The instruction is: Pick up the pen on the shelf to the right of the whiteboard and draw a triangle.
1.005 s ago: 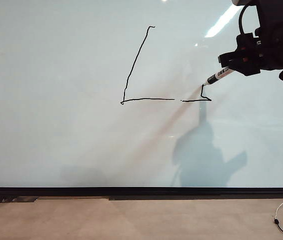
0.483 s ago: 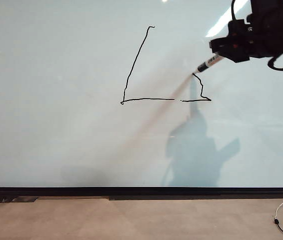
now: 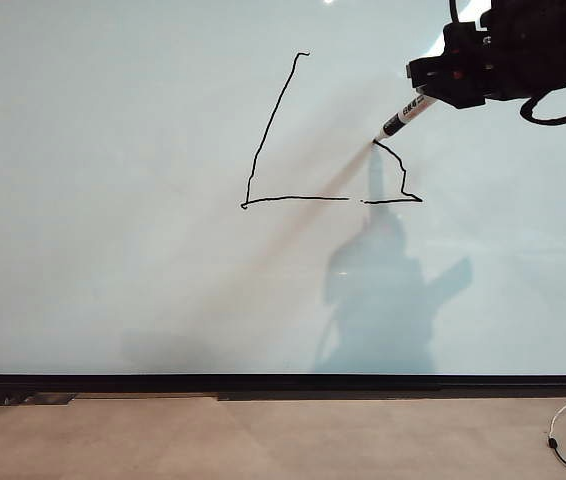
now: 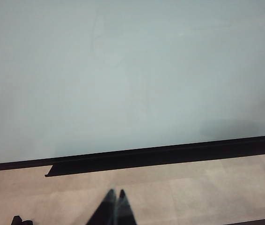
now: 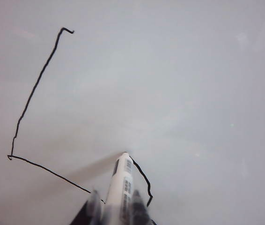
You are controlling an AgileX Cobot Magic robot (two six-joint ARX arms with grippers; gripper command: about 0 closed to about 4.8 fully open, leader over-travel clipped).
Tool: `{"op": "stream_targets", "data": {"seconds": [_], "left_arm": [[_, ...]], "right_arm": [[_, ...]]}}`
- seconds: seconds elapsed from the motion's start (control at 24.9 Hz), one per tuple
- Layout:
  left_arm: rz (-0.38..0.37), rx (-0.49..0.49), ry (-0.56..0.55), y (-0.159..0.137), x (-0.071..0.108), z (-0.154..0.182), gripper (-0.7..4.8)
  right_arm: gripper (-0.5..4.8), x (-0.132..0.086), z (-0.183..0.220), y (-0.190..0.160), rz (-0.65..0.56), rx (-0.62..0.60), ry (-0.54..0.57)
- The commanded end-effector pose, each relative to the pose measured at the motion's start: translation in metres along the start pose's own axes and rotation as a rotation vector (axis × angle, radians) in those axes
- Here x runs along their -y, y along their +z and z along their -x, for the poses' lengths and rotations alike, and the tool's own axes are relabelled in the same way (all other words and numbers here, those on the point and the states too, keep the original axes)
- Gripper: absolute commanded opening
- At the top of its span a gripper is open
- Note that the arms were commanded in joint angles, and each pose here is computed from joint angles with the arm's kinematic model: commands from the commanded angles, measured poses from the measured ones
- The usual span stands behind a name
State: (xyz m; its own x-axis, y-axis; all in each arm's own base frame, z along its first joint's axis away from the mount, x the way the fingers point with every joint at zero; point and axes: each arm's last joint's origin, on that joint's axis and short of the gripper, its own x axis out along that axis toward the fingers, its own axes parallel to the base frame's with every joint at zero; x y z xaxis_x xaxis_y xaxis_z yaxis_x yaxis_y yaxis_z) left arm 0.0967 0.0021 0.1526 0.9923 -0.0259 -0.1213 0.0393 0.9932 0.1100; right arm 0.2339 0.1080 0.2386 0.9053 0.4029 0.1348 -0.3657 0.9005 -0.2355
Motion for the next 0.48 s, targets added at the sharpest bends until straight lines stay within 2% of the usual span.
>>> {"op": "stream_targets", "data": {"seconds": [0.04, 0.48], "left_arm": [[-0.002, 0.010, 0.000, 0.0018, -0.0001, 0.0003, -0.05], [-0.001, 0.010, 0.000, 0.0018, -0.0001, 0.0003, -0.05]], "right_arm": [[-0.07, 0.0023, -0.0021, 0.0080, 0.001, 0.047, -0.016], [-0.07, -0.0048, -0.0042, 0.0148, 0.018, 0.070, 0.009]]}}
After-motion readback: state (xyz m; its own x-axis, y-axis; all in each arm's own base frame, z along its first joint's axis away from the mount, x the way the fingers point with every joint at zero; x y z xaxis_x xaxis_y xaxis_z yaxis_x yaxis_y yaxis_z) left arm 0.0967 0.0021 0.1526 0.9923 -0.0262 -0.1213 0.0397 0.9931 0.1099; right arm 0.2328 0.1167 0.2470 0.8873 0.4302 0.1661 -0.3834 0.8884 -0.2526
